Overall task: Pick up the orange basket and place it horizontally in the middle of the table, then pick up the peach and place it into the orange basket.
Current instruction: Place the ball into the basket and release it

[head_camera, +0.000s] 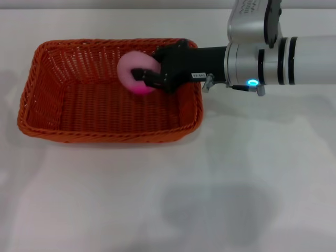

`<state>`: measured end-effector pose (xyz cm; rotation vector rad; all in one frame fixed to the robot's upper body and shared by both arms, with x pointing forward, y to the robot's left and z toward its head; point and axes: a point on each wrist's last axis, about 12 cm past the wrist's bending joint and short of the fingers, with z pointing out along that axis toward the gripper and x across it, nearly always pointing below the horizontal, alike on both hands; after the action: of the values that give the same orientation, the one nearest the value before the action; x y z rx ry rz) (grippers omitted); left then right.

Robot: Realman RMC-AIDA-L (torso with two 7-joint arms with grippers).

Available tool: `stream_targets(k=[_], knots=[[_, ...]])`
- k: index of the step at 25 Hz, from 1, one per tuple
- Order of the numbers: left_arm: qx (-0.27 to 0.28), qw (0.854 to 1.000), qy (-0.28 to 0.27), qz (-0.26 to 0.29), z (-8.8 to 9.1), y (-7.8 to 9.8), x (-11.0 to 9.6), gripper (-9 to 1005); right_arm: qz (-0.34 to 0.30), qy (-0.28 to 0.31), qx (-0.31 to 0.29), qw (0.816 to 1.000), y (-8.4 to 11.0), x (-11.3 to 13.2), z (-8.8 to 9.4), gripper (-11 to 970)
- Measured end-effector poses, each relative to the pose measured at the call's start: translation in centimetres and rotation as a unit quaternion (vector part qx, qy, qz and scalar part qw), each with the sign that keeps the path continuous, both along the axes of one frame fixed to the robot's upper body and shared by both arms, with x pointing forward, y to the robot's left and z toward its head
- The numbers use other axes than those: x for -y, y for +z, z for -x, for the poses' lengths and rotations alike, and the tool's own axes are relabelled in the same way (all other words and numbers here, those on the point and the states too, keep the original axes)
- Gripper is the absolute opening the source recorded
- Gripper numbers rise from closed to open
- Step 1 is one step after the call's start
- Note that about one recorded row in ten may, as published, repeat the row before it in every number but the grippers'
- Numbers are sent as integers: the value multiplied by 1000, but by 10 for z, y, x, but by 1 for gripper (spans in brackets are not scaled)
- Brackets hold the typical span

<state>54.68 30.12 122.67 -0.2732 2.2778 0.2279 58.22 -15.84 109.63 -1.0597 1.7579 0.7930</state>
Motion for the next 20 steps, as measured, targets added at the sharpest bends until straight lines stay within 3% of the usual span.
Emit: stream_targets(k=[5,17,19,20], knots=[[1,1000,0,0,1,1,0,485,3,1,-3,1000,-2,-1,1,448],[-1,1000,1,-1,0,0,0,486,1,-7,2,1000,2,2,-3,669],[0,1000,2,-2,0,1,-1,486,-2,-14,5,1000,5,6,-6,878],[0,1000,2,-2,0,1,-1,486,-4,-18,7,1000,6,8,-8,877]])
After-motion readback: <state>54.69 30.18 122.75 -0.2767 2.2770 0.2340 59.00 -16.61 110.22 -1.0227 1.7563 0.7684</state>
